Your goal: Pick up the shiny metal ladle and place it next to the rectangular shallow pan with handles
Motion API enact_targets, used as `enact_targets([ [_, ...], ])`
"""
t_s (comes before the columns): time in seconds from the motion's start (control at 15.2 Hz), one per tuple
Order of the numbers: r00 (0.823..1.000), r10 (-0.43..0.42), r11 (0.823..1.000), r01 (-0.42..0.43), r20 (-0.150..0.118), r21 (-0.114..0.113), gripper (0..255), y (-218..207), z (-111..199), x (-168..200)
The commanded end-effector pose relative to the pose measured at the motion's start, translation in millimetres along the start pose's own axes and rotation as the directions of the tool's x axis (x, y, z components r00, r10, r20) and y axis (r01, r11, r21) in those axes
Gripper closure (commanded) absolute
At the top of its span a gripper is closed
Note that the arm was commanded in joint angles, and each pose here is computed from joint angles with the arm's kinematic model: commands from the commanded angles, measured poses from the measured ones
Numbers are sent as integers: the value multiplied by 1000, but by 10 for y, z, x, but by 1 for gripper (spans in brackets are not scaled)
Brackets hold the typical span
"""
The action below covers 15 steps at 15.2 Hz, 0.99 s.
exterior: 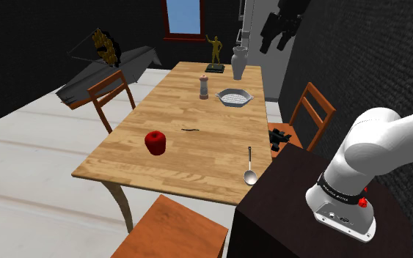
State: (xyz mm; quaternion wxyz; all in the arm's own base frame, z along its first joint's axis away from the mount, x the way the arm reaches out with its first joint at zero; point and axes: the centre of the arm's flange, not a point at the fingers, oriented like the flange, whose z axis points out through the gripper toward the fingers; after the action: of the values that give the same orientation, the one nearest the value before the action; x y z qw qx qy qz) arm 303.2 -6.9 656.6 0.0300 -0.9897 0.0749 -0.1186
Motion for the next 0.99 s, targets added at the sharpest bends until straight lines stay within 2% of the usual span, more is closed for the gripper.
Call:
enact_targets([
  [0.0, 1000, 0, 1000, 0, 0, 0, 0, 0, 0, 0],
  [0.46, 986, 164, 986, -164, 28, -13, 0, 134, 904, -80],
  [0.92, 945, 324, 946, -323, 53, -30, 0, 261, 1804, -208],
])
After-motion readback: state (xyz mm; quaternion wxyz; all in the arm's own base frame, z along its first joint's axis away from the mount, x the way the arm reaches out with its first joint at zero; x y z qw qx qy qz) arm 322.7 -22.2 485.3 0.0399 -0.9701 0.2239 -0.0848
